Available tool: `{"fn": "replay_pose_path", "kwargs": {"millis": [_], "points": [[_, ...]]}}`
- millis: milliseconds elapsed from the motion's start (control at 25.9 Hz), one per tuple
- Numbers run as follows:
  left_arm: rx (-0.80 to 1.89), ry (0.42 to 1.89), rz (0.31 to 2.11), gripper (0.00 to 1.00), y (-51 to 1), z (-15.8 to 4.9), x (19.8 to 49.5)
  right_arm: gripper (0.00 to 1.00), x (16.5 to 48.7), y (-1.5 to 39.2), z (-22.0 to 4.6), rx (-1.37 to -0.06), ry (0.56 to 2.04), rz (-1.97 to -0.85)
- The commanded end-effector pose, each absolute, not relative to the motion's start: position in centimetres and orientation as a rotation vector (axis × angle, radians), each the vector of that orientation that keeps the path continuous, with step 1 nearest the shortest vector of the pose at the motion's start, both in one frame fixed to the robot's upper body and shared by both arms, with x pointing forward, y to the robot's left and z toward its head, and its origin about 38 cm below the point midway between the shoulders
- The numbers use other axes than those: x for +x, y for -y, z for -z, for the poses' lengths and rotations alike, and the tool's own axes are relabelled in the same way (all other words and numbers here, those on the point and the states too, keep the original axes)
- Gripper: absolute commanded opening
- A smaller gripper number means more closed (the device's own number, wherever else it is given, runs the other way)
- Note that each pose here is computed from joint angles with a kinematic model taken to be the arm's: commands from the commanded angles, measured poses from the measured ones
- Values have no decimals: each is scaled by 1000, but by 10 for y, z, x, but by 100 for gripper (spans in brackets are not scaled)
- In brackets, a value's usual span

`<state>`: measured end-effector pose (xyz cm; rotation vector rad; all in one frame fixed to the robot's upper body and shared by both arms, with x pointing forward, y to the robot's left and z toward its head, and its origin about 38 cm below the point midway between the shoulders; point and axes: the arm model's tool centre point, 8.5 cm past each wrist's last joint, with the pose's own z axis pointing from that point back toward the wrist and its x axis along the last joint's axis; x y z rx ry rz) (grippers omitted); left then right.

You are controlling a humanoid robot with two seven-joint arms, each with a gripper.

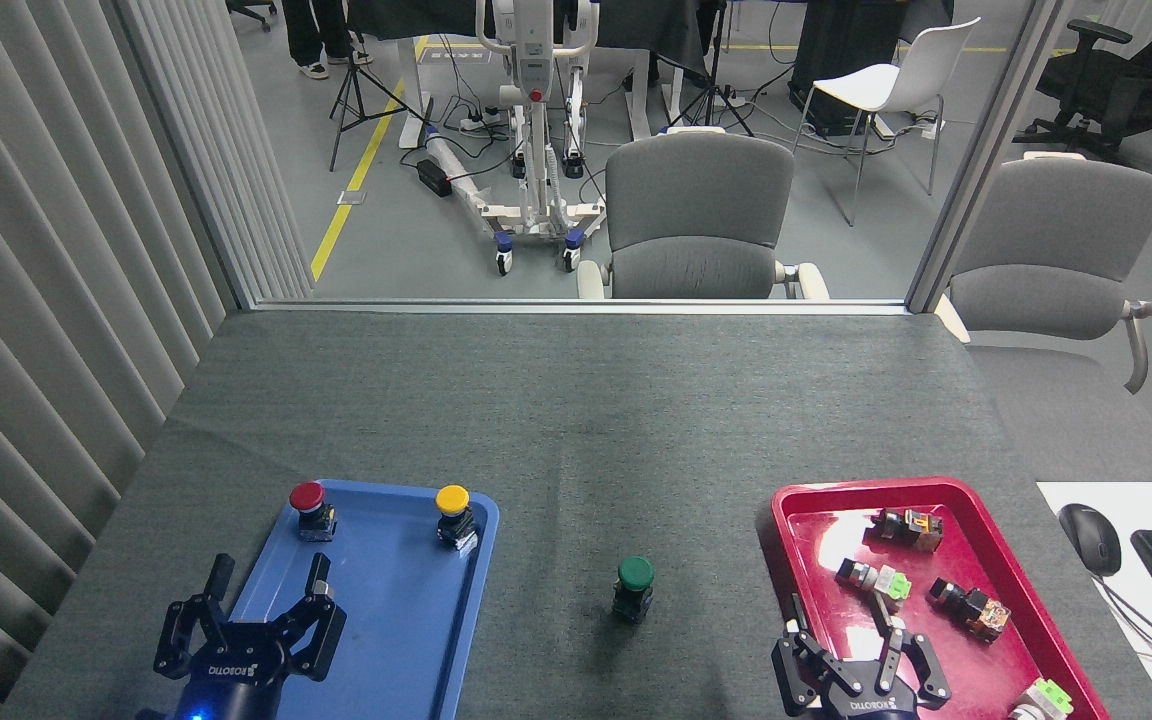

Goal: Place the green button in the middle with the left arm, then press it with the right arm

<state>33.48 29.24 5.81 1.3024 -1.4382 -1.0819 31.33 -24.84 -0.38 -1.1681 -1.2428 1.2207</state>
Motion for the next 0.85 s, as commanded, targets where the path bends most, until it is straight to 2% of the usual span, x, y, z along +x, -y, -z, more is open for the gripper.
{"fn": "replay_pose_path", "kwargs": {"millis": [0,502,812], "points": [[1290,1415,1098,100,-298,-52,335,100,304,255,4,-1168,1232,-1209],[1291,1391,1125,100,-303,-54,336,100,301,265,-2,-1186,1216,-1203],[1279,1424,1126,100,-291,-57,337,100,304,266,-5,-1193,1223,-1200]]}}
